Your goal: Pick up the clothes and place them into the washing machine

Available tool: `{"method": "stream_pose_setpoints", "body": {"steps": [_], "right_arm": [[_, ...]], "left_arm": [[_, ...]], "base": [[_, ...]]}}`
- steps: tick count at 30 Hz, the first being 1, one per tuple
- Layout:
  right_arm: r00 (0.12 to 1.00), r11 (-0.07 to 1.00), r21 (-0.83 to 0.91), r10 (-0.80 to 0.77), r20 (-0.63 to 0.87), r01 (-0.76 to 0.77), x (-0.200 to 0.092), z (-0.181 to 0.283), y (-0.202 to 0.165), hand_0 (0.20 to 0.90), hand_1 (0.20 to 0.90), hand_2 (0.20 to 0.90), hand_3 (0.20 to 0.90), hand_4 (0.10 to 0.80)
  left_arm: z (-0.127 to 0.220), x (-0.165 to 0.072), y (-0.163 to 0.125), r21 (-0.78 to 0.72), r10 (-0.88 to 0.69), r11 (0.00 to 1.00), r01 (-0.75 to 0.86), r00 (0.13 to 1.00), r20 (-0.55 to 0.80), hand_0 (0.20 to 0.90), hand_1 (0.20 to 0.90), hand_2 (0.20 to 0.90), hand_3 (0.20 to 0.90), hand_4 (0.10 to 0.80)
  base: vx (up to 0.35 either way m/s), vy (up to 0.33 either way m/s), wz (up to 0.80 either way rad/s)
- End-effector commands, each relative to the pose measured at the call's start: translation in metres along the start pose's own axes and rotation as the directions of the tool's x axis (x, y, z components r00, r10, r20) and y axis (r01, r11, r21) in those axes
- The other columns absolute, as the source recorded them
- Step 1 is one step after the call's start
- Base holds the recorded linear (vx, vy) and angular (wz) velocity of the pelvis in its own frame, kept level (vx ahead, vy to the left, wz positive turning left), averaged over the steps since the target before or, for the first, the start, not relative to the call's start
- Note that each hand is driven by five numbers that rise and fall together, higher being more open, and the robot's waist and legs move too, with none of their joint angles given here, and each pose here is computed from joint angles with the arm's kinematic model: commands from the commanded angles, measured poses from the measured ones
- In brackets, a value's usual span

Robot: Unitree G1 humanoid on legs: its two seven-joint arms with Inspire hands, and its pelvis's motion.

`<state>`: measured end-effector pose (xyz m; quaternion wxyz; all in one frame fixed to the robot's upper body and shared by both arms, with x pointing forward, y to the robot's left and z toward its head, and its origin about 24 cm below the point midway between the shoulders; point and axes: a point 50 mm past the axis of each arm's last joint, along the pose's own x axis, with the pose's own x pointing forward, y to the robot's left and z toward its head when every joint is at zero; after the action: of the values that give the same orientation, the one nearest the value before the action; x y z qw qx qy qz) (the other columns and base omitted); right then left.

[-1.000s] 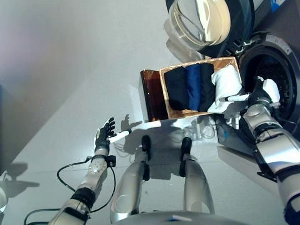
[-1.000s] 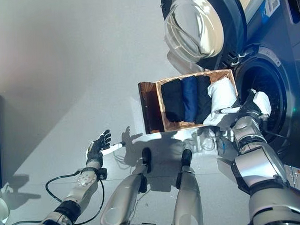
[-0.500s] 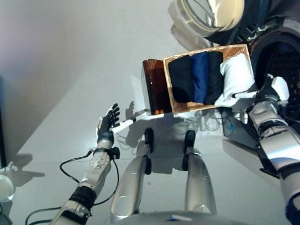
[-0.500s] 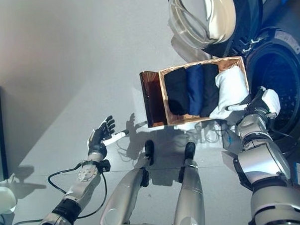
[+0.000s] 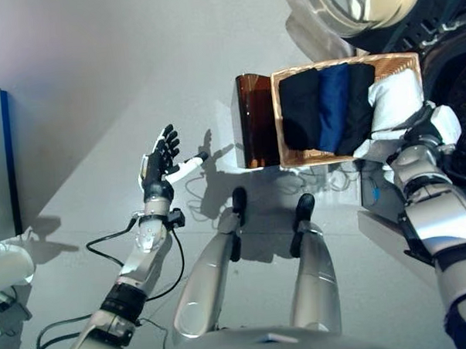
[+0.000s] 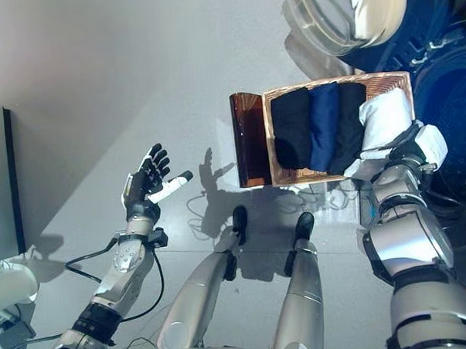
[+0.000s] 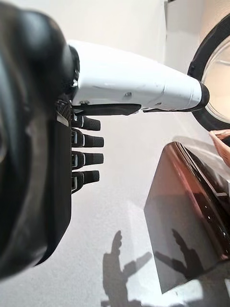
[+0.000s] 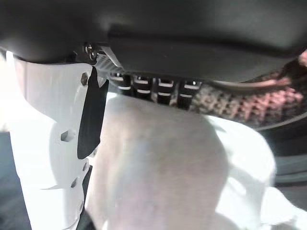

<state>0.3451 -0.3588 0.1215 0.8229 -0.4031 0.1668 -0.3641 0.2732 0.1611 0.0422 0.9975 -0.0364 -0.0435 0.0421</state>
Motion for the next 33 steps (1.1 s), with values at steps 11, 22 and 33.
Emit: {"method": "stream_pose_setpoints", "body": {"steps": [11,22,33], "right_arm": [[0.979,0.982,-0.014,-0.189,0.081,0.191,0.018,0.024,-0.058,0.2,0.2,0.2,0.2,0.3],[0.983,0.982,0.068,-0.179,0.042,0.176,0.015,0.021,-0.05,0.2,0.2,0.2,0.2,0.3],[0.994,0.475,0.873,-0.023,-0.108,0.106,-0.005,0.023,0.0,0.2,0.2,0.2,0.2,0.3]], "left_arm": [[0.056,0.0,0.011,-0.067,0.053,0.997,-0.035,0.954,0.296,0.9,0.9,0.9,0.9,0.8],[0.048,-0.004,0.021,-0.092,0.092,0.993,-0.07,0.962,0.255,0.9,0.9,0.9,0.9,0.8],[0.041,0.0,0.029,-0.145,0.138,0.984,-0.106,0.963,0.231,0.9,0.9,0.9,0.9,0.8]], "base": [[0.001,0.004,0.05],[0.001,0.004,-0.03],[-0.022,0.01,-0.17]]}}
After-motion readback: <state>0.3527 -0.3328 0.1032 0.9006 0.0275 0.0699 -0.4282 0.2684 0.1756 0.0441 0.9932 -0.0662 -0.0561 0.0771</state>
